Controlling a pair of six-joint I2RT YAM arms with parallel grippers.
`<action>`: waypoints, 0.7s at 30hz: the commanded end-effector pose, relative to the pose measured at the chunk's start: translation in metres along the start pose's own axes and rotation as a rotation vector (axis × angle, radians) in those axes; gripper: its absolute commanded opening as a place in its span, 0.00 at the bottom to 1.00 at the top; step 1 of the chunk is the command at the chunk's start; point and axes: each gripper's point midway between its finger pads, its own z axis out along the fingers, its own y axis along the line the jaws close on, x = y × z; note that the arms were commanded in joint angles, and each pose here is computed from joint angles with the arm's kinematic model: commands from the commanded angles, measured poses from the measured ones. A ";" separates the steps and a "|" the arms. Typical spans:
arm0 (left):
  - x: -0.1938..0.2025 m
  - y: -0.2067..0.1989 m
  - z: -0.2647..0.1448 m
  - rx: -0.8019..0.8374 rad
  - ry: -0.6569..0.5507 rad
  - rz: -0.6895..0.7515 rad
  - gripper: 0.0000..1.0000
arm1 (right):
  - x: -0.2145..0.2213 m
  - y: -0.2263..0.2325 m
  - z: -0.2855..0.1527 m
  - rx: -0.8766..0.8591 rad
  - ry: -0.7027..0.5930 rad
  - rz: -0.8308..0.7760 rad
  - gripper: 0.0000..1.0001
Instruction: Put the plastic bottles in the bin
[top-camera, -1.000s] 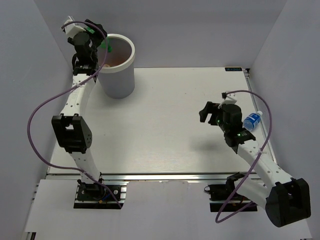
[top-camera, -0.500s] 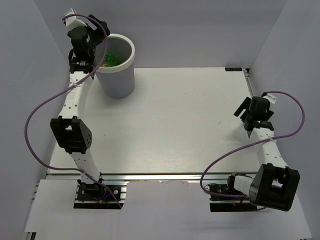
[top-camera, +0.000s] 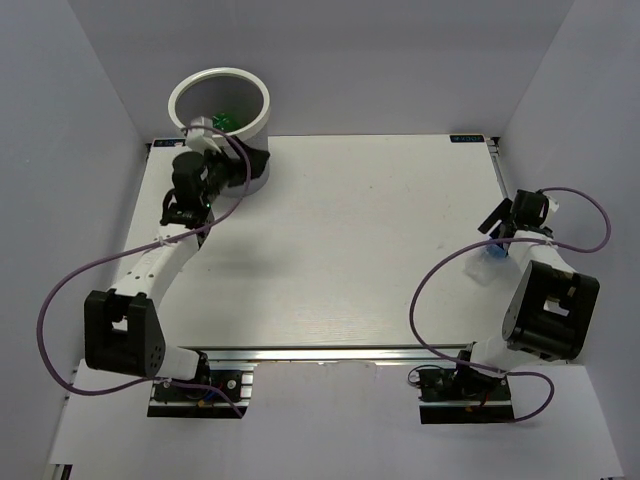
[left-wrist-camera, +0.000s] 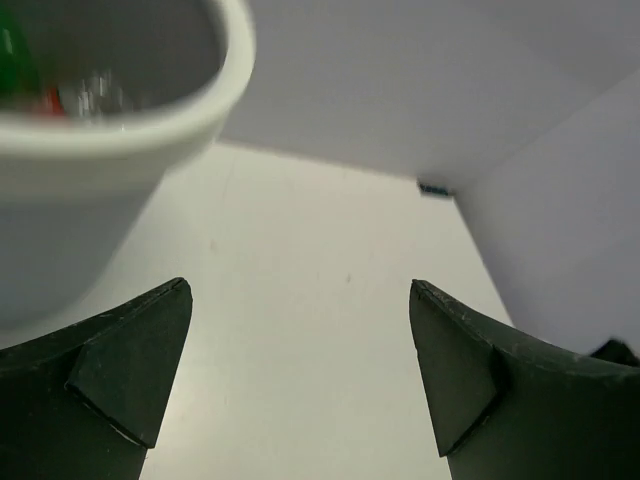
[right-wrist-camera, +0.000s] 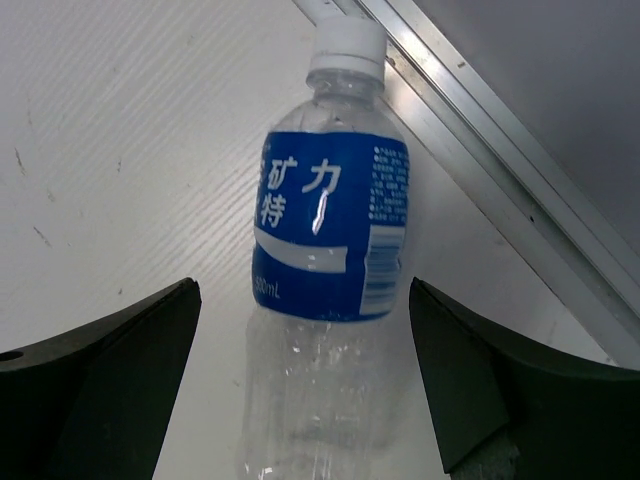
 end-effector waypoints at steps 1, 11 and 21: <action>0.018 -0.010 -0.012 0.109 0.003 -0.024 0.98 | -0.030 0.019 0.014 -0.065 -0.075 0.027 0.89; 0.046 0.030 -0.011 -0.066 0.095 -0.003 0.98 | 0.015 0.014 0.047 -0.023 0.076 0.048 0.88; 0.058 0.004 -0.012 0.058 0.156 -0.099 0.98 | -0.019 0.076 -0.012 -0.394 -0.056 -0.080 0.59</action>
